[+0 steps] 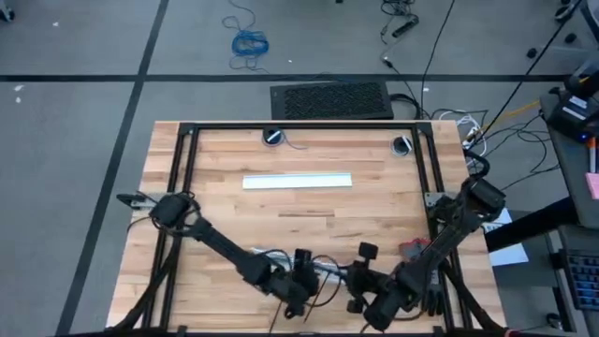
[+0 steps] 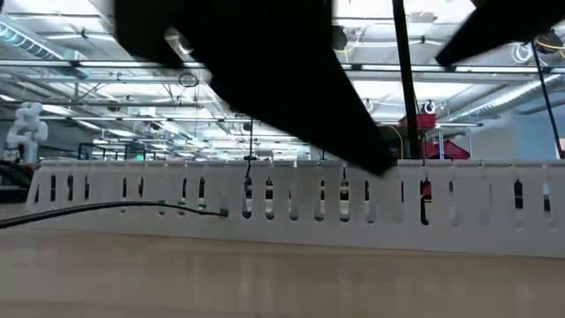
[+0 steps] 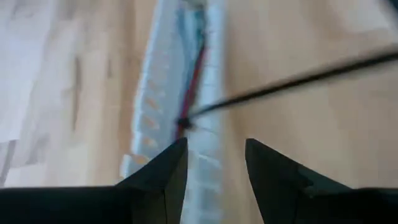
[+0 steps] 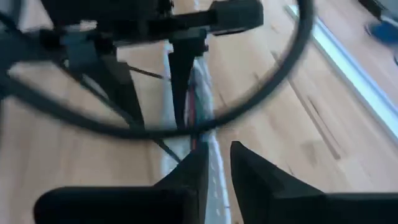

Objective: Ziptie cables
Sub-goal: Put the ziptied cables into the cable duct

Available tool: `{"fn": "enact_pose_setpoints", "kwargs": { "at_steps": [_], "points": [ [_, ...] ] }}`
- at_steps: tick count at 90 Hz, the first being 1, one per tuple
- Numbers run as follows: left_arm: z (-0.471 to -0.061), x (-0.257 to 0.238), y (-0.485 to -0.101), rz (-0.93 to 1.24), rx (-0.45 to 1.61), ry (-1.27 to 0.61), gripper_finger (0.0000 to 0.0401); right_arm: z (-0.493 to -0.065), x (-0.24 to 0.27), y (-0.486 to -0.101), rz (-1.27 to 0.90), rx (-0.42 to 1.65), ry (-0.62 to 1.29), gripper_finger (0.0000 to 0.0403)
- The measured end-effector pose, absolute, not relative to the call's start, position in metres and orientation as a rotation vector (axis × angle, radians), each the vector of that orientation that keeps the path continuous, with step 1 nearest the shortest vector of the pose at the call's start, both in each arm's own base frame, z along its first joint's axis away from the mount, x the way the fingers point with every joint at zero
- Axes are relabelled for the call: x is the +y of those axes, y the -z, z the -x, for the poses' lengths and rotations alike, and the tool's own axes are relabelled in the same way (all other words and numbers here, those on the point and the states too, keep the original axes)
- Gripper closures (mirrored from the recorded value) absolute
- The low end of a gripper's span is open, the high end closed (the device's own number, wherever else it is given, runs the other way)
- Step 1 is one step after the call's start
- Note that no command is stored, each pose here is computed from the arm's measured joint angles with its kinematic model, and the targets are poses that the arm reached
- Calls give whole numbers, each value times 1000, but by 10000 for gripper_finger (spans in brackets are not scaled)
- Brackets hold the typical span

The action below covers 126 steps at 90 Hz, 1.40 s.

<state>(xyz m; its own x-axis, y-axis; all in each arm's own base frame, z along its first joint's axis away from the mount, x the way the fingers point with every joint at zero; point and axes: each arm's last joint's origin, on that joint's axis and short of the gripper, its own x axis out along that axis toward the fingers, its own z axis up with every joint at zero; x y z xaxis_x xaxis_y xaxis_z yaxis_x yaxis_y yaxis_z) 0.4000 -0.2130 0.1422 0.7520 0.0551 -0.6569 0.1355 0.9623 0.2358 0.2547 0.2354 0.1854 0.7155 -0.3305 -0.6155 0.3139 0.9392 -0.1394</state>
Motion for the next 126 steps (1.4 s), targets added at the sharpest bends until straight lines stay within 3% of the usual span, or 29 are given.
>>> {"fn": "enact_pose_setpoints", "kwargs": {
  "at_steps": [24, 46, 69, 110, 126],
  "points": [
    [-409, -207, -124, -220, 739, 64, 249, -259, 247, -162, 75, 615, 229, 348],
    [-410, -208, -127, -179, 717, 73, 339, -261, 248, -162, 130, 622, 174, 348],
    [-410, -208, -127, -179, 711, 61, 391, -271, 242, -155, 75, 684, 139, 348],
    [-417, -193, -126, 88, 779, 38, 399, -281, 240, -144, 116, 674, 140, 348],
    [-422, -180, -100, 194, 836, 33, 399, -282, 238, -144, 129, 662, 168, 348]
  ]
}}
